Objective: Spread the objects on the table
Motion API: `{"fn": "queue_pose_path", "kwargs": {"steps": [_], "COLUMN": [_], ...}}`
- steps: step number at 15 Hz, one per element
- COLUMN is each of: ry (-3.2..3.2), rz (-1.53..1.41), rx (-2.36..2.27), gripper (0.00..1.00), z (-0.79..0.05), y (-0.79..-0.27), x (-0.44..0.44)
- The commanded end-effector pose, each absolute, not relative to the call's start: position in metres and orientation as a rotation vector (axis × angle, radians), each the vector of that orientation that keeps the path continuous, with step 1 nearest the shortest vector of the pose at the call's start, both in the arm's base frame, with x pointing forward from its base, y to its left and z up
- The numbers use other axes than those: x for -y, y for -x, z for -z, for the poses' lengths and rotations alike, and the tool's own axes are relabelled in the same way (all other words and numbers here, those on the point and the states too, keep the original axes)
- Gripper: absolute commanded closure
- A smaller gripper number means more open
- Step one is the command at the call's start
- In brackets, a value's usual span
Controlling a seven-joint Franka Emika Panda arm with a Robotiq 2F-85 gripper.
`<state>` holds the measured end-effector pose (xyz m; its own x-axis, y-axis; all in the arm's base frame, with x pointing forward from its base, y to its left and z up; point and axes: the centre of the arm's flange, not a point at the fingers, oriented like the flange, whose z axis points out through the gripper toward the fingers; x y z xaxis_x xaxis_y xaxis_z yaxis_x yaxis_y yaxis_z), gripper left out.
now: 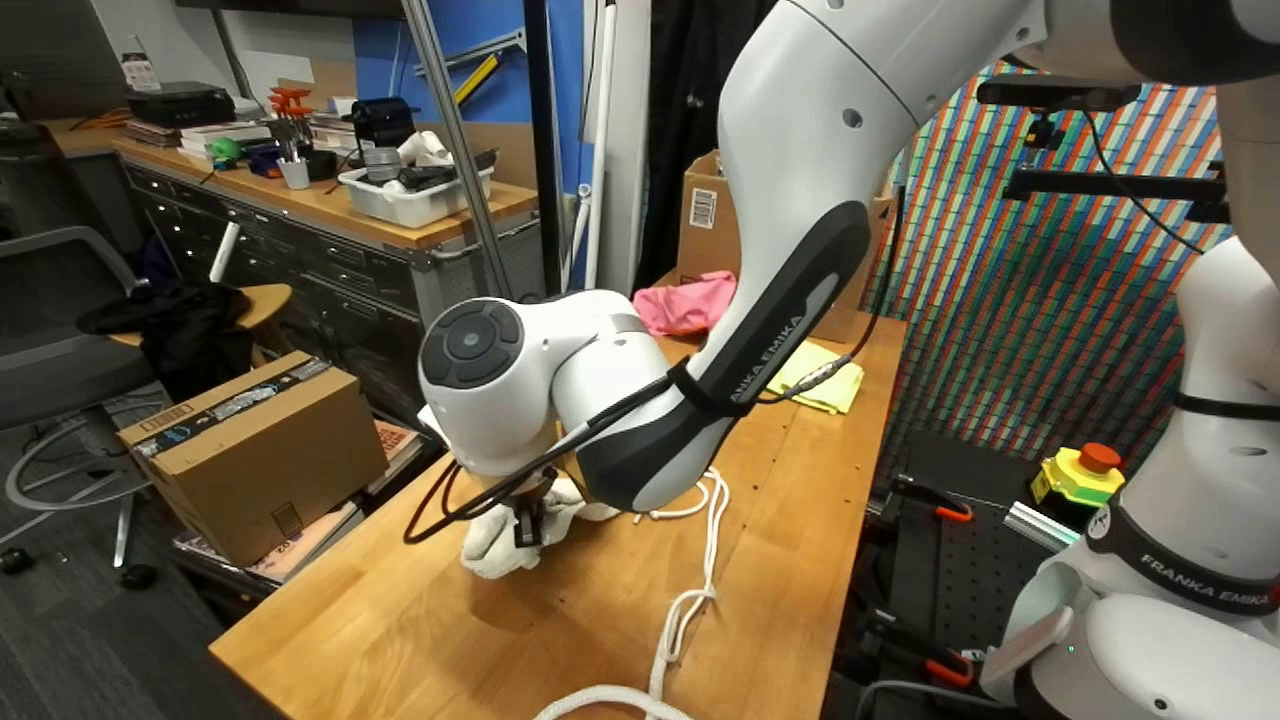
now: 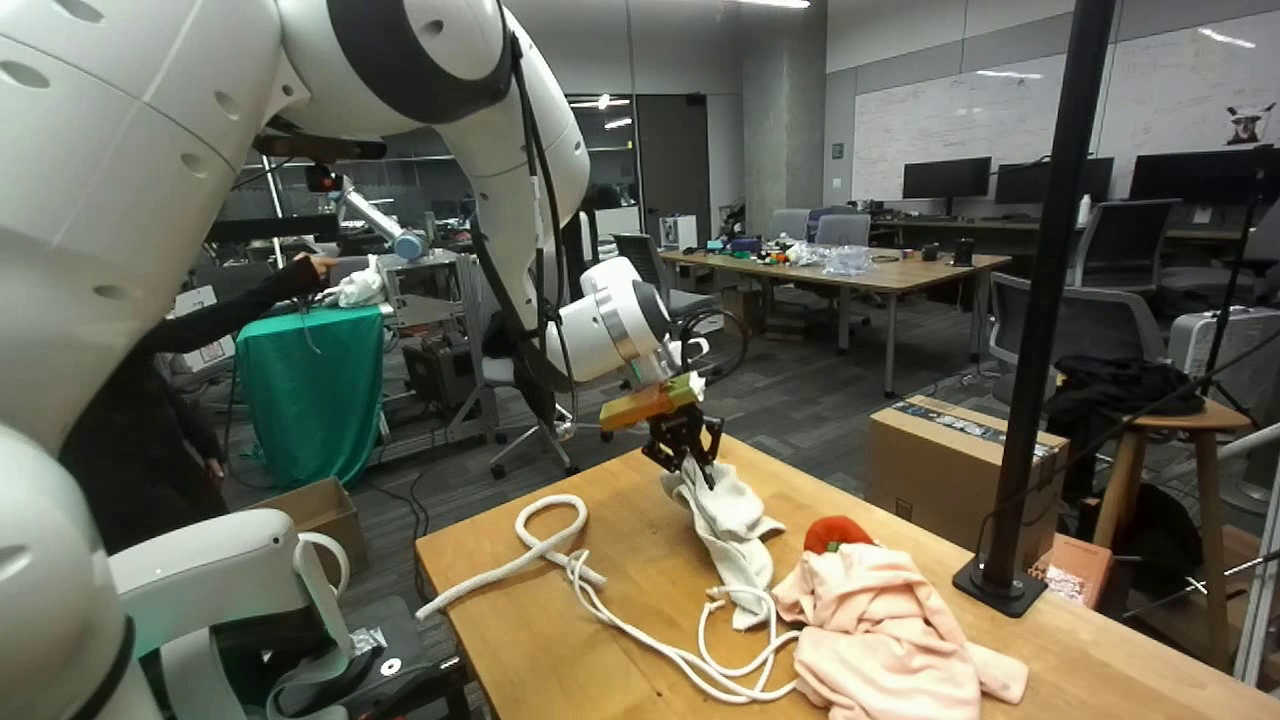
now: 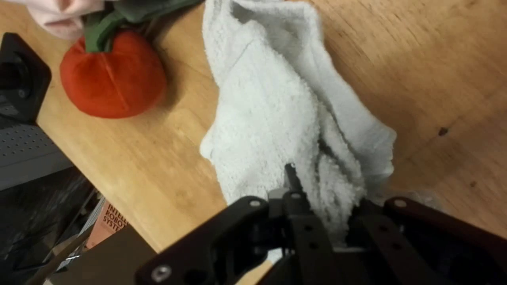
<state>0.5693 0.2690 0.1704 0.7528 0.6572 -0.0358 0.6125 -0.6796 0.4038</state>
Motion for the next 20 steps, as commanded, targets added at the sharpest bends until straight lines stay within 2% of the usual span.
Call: {"fn": "queue_pose_path", "kwargs": {"steps": [1,14,20], "ry": [-2.522,-2.531,-2.553], "rz": [-0.161,-0.166,-0.190], "rx": [-0.999,-1.014,-1.001], "gripper": [0.97,0.97,0.97], "z": [-0.202,-0.223,-0.228], "y": [-0.599,-0.648,-0.650], "x": [-0.311,-0.446,-0.492]}}
